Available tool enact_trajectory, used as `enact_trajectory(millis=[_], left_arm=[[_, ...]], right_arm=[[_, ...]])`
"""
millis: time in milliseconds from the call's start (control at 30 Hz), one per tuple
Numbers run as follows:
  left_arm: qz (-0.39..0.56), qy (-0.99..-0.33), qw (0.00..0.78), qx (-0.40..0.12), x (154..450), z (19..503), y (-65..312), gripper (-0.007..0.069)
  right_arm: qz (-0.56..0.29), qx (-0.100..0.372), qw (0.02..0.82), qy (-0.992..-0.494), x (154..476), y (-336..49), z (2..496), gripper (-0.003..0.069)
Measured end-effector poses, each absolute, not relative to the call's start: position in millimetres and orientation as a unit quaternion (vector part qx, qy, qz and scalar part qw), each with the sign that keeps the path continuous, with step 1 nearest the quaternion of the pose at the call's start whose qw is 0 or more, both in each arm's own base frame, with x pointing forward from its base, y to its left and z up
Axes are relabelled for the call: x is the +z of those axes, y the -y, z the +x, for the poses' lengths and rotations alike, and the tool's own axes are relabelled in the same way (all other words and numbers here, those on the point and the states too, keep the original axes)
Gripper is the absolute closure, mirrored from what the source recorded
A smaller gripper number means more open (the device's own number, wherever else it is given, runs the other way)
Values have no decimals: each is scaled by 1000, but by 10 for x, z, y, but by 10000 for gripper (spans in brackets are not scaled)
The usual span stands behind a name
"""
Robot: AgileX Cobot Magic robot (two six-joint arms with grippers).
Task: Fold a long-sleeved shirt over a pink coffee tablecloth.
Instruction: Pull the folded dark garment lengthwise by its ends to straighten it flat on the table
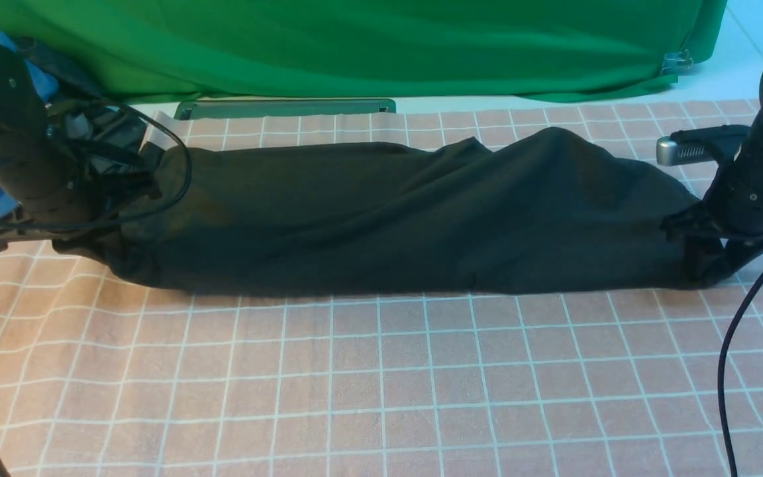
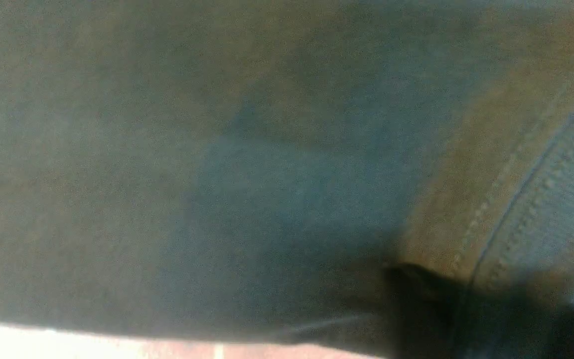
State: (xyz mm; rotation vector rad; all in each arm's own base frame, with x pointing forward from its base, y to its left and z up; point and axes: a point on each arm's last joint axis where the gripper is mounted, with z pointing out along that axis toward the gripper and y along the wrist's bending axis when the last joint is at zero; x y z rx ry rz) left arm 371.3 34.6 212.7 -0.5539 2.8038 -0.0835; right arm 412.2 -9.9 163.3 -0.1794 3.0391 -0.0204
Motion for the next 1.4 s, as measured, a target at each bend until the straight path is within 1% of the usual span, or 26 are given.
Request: enact_trajectory(millis=[33, 67, 100, 167, 233, 267, 300, 400, 467, 500, 533, 567, 633, 700, 767, 833, 900, 1033, 1133, 1167, 1200, 1233, 1267, 1300, 1333, 1400], left_arm=[[-193, -971, 141, -30, 2134, 3710, -343, 578], [-194, -971, 140, -32, 2150, 3701, -340, 578], [-194, -970, 140, -33, 2179, 3687, -337, 578], [-196, -969, 146, -36, 2267, 3653, -329, 578], [-198, -966, 159, -40, 2417, 3578, -318, 578], [-198, -966, 162, -40, 2451, 3561, -316, 578], [-199, -965, 164, -42, 2541, 3469, -304, 578], [-213, -967, 135, -45, 2622, 3184, -268, 578], [-221, -968, 109, -44, 2602, 2956, -243, 578], [-222, -968, 110, -44, 2623, 2921, -240, 578], [-232, -968, 87, -43, 2581, 2699, -216, 578], [-233, -967, 89, -43, 2601, 2686, -215, 578], [-244, -967, 65, -41, 2558, 2351, -181, 578], [-247, -967, 53, -38, 2518, 2201, -167, 578], [-250, -966, 51, -37, 2497, 1955, -144, 577], [-249, -967, 52, -35, 2481, 1872, -139, 577], [-244, -968, 54, -24, 2445, 1736, -147, 566], [-236, -970, 63, -4, 2449, 1658, -176, 489], [-232, -970, 66, 7, 2454, 1649, -194, 361], [-231, -971, 67, 7, 2454, 1649, -196, 351], [-229, -971, 67, 13, 2454, 1648, -206, 285], [-227, -971, 71, 17, 2465, 1654, -214, 246], [-227, -971, 71, 17, 2469, 1656, -214, 232], [-225, -970, 89, 21, 2512, 1693, -229, 184], [-225, -970, 92, 20, 2519, 1701, -229, 179], [-232, -961, 152, 8, 2601, 1818, -236, 144]], right_arm=[[-62, -4, 49, -997, 1633, 97, 4122, 501], [-66, -4, 47, -997, 1637, 103, 4116, 553], [-67, -4, 43, -997, 1649, 112, 4106, 574], [-62, -1, 35, -997, 1694, 145, 4073, 578], [-54, 3, 19, -998, 1875, 202, 3968, 578], [-52, 3, 18, -998, 1895, 215, 3956, 578], [-47, 4, 15, -999, 2040, 246, 3857, 578], [-39, 4, 16, -999, 2277, 304, 3567, 578], [-34, 5, 9, -999, 2339, 316, 3352, 578], [-34, 5, 7, -999, 2343, 315, 3326, 578], [-30, 6, -2, -1000, 2347, 309, 3120, 576], [-30, 7, -5, -1000, 2343, 303, 3070, 576], [-27, 7, -7, -1000, 2307, 276, 2774, 570], [-27, 8, -13, -1000, 2255, 264, 2648, 567], [-26, 7, -6, -1000, 2181, 240, 2395, 553], [-26, 6, -4, -1000, 2151, 233, 2326, 545], [-26, 6, -11, -1000, 2075, 222, 2198, 508], [-26, 6, -21, -999, 2029, 218, 2142, 428], [-16, 6, -23, -1000, 2029, 218, 2136, 365], [-16, 6, -23, -1000, 2029, 217, 2135, 365], [-11, 6, -25, -1000, 2029, 217, 2132, 345], [-10, 7, -28, -1000, 2030, 217, 2127, 336], [-10, 6, -30, -999, 2030, 217, 2124, 335], [-10, 7, -38, -999, 2033, 215, 2108, 330], [-10, 7, -38, -999, 2033, 215, 2108, 329], [-10, 9, -48, -999, 2039, 213, 2085, 326]])
